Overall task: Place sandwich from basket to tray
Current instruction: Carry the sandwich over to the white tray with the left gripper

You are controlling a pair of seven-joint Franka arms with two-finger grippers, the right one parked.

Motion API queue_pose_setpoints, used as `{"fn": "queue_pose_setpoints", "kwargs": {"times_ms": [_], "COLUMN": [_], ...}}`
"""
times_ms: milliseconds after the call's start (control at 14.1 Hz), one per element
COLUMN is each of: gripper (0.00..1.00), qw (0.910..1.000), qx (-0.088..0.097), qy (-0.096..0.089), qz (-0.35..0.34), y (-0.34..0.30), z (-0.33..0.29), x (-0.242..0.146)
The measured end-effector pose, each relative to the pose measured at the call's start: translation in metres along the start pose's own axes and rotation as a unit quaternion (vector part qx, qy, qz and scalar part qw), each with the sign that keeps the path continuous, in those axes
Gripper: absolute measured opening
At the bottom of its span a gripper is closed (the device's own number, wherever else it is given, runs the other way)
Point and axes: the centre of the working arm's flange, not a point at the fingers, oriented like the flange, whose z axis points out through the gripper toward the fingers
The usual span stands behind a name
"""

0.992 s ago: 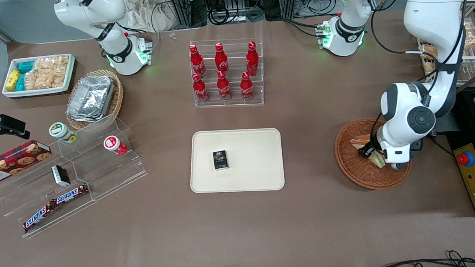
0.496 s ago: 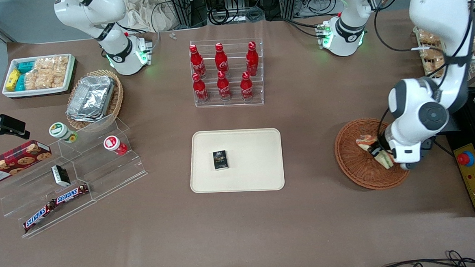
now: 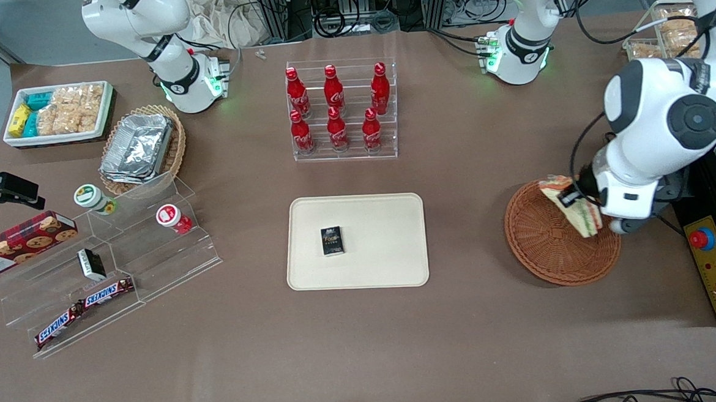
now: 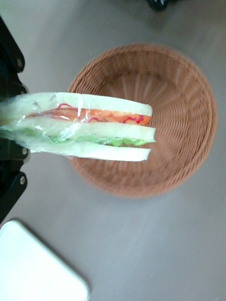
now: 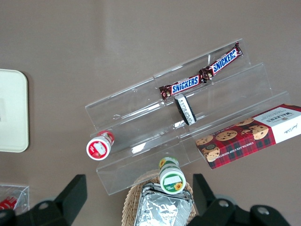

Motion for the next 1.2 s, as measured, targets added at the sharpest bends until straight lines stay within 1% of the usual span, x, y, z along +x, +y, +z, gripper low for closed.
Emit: {"fn": "queue_pose_setpoints", "kwargs": {"times_ms": [142, 283, 425, 567, 638, 709, 780, 850, 992, 1134, 1205], "gripper": [0.17, 0.17, 0.17, 0.17, 0.17, 0.17, 0.17, 0.17, 0.17, 0.17, 0.17], "qw": [0.9992, 0.9962, 0.9912, 0.9849, 0.9817, 0.9785, 0.9751, 0.9711, 0.9638, 0.9592, 0.9575], "qx": [-0.007, -0.013, -0.026, -0.043, -0.046, -0.046, -0.043, -0.044, -0.057, -0.069, -0.072], "qy": [0.002, -0.001, -0.003, 0.001, 0.001, 0.002, 0.006, 0.011, 0.01, 0.007, 0.006], "qz": [0.04, 0.087, 0.13, 0.168, 0.185, 0.201, 0.218, 0.234, 0.26, 0.274, 0.279], "y": [0.036, 0.07, 0.106, 0.14, 0.155, 0.168, 0.178, 0.187, 0.206, 0.218, 0.224], "z": [-0.007, -0.004, 0.001, 0.014, 0.023, 0.035, 0.049, 0.063, 0.099, 0.133, 0.146], "x": [-0.024, -0.05, -0.074, -0.1, -0.113, -0.124, -0.131, -0.135, -0.141, -0.143, -0.146]}}
